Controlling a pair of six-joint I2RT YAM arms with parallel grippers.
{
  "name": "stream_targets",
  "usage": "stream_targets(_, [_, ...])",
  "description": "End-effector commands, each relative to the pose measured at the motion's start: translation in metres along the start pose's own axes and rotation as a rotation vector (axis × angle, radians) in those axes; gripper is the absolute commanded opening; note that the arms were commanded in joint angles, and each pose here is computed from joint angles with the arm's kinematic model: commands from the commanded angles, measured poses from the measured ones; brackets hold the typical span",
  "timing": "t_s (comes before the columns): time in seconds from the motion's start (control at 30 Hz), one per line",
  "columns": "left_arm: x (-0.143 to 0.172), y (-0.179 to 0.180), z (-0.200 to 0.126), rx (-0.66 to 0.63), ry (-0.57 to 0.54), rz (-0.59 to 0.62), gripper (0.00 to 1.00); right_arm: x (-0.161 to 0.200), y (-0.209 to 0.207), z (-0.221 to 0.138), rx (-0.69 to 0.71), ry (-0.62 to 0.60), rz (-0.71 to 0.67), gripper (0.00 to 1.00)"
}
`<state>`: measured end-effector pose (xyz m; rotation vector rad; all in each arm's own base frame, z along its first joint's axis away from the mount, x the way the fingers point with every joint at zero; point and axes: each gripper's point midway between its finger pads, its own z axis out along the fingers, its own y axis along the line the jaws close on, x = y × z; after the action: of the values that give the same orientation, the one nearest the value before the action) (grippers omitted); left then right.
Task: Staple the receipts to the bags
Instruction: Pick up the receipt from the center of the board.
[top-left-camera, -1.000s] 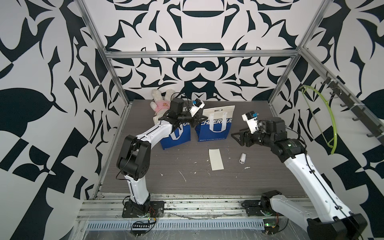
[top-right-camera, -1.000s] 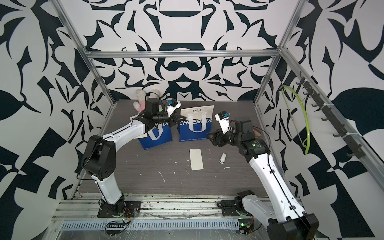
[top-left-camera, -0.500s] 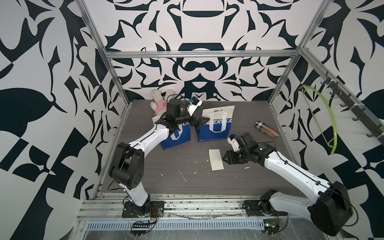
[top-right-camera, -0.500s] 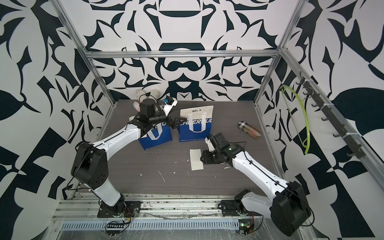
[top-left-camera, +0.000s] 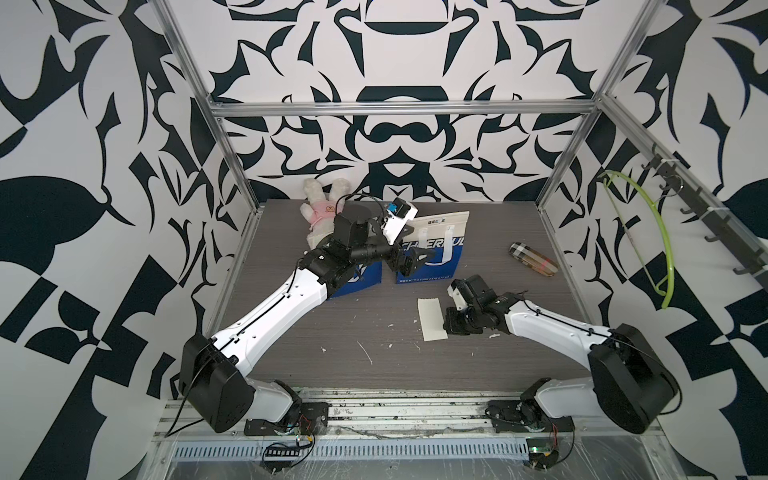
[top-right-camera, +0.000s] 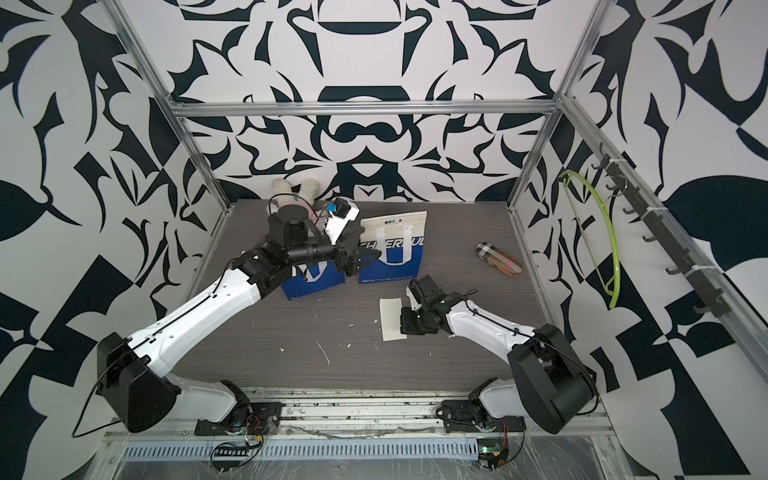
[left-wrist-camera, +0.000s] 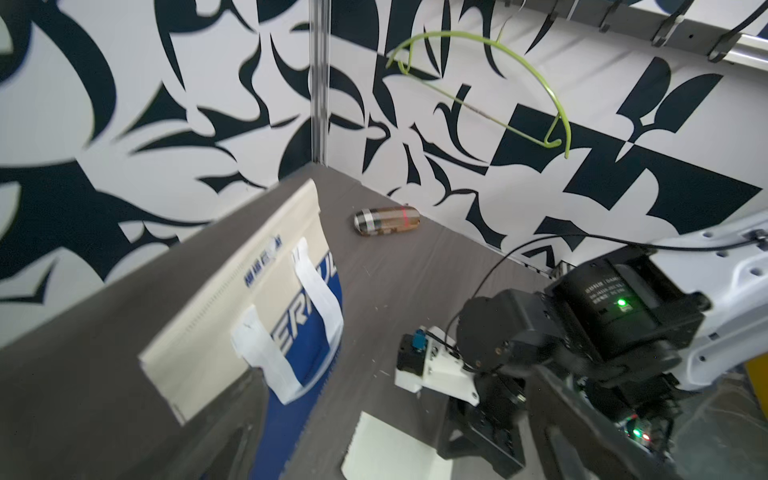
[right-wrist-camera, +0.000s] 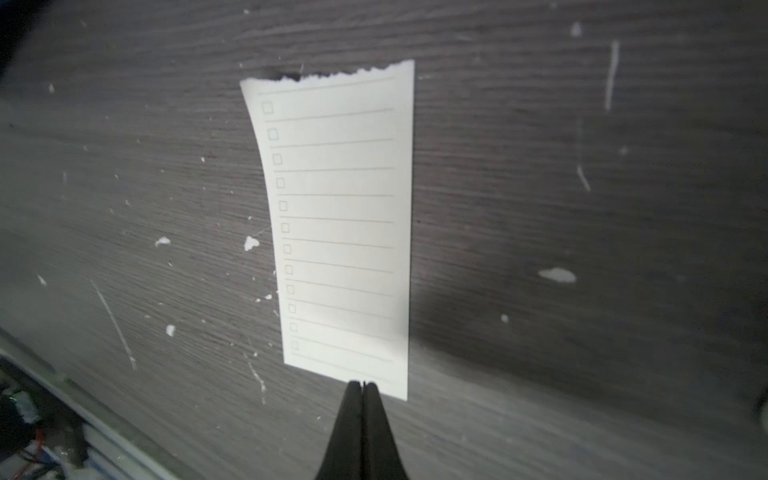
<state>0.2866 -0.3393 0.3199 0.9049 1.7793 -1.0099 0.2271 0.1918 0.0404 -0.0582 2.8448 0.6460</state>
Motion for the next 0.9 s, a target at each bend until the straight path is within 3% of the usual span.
stream_targets(0.0, [0.072, 0.016, 0.01, -0.099, 0.175, -0.308, 0.99, -0.009, 0.007, 0.004, -0.028, -0.031, -0.018, 0.0])
stream_targets(0.1, [0.113, 0.023, 0.023, -0.142, 0.231, -0.401, 1.0, -0.007, 0.006, 0.011, -0.03, -0.013, -0.022, 0.0])
stream_targets(0.4, [0.191, 0.05, 0.059, -0.206, 0.391, -0.556, 1.0, 0.017, -0.016, 0.017, 0.044, 0.075, -0.033, 0.0])
stream_targets(0.7, [0.238, 0.063, 0.1, -0.165, 0.546, -0.633, 0.97, 0.028, -0.019, 0.02, 0.031, 0.098, -0.042, 0.0])
stream_targets(0.87, [0.246, 0.063, 0.116, -0.118, 0.559, -0.65, 0.86, 0.031, -0.021, 0.02, 0.029, 0.096, -0.048, 0.0])
